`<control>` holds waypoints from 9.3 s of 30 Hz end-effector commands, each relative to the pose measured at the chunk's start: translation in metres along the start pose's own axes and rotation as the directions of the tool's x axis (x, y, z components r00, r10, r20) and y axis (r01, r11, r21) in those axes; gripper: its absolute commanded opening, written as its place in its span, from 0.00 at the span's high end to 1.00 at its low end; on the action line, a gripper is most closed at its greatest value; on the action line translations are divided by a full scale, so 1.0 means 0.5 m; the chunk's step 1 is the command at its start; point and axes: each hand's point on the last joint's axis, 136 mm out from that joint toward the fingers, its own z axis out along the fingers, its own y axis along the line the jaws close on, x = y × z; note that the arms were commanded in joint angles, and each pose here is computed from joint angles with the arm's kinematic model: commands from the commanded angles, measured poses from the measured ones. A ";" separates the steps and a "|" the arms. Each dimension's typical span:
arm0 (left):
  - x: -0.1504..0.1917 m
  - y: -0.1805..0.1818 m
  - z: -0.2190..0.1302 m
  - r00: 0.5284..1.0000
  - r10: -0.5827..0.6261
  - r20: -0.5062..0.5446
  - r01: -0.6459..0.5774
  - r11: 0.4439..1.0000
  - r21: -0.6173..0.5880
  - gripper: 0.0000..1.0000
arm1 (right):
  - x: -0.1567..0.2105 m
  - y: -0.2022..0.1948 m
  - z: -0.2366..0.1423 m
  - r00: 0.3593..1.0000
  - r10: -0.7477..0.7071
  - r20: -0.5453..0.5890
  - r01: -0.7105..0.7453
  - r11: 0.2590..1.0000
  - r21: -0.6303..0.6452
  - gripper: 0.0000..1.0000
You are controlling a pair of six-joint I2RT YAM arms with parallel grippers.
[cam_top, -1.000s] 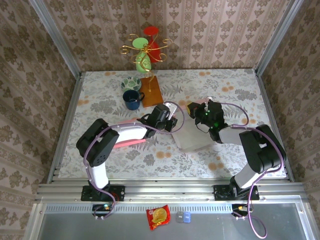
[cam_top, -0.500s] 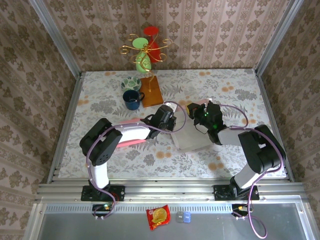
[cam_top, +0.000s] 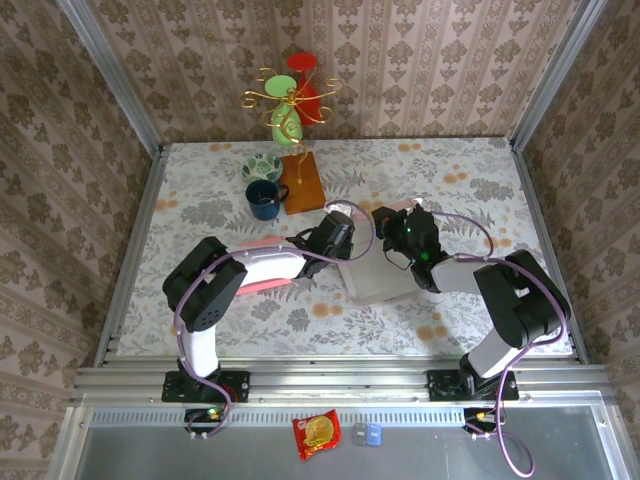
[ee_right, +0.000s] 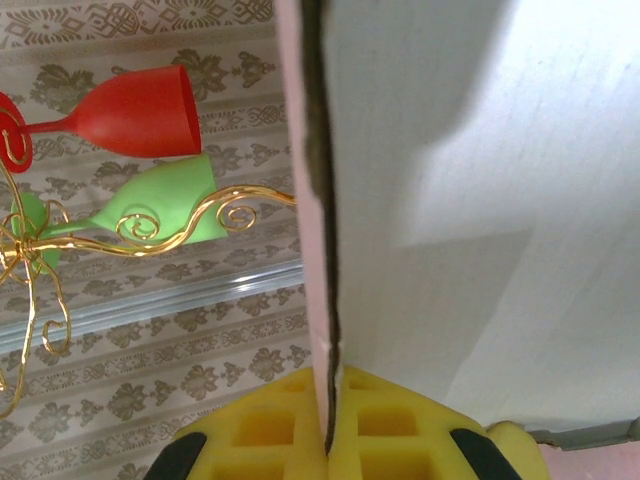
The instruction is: Fold the paper box
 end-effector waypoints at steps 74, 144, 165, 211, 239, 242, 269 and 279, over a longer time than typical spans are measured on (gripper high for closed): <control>-0.142 0.015 -0.132 0.970 -0.009 -0.242 0.195 0.620 0.760 1.00 | -0.061 0.263 -0.268 0.605 -0.763 -0.228 0.760 0.638 -0.121 0.61; -0.140 0.008 -0.133 0.962 0.003 -0.272 0.205 0.650 0.731 1.00 | -0.084 0.181 -0.193 0.159 -0.859 -0.487 0.937 -0.024 0.349 0.73; -0.139 -0.019 -0.114 0.944 0.012 -0.331 0.227 0.706 0.671 1.00 | -0.172 0.135 -0.214 0.223 -0.762 -0.607 0.688 -0.319 0.652 0.97; -0.069 -0.024 -0.054 0.922 -0.036 -0.386 0.258 0.801 0.540 0.95 | -0.144 0.066 -0.206 0.258 -0.739 -0.623 0.638 -0.354 0.684 1.00; 0.076 0.031 0.026 0.892 -0.074 -0.446 0.256 0.896 0.364 0.75 | -0.131 -0.063 -0.200 0.295 -0.662 -0.689 0.660 -0.381 0.648 1.00; 0.072 0.031 0.026 0.893 -0.073 -0.444 0.259 0.890 0.375 0.79 | -0.129 -0.063 -0.199 0.294 -0.662 -0.689 0.664 -0.377 0.646 1.00; 0.075 0.078 0.016 0.889 -0.160 -0.430 0.228 0.967 0.111 0.77 | -0.118 -0.072 -0.195 0.296 -0.655 -0.695 0.665 -0.381 0.642 1.00; 0.076 0.086 0.015 0.892 -0.169 -0.418 0.224 0.971 0.086 0.91 | -0.114 -0.075 -0.192 0.295 -0.650 -0.701 0.669 -0.384 0.637 1.00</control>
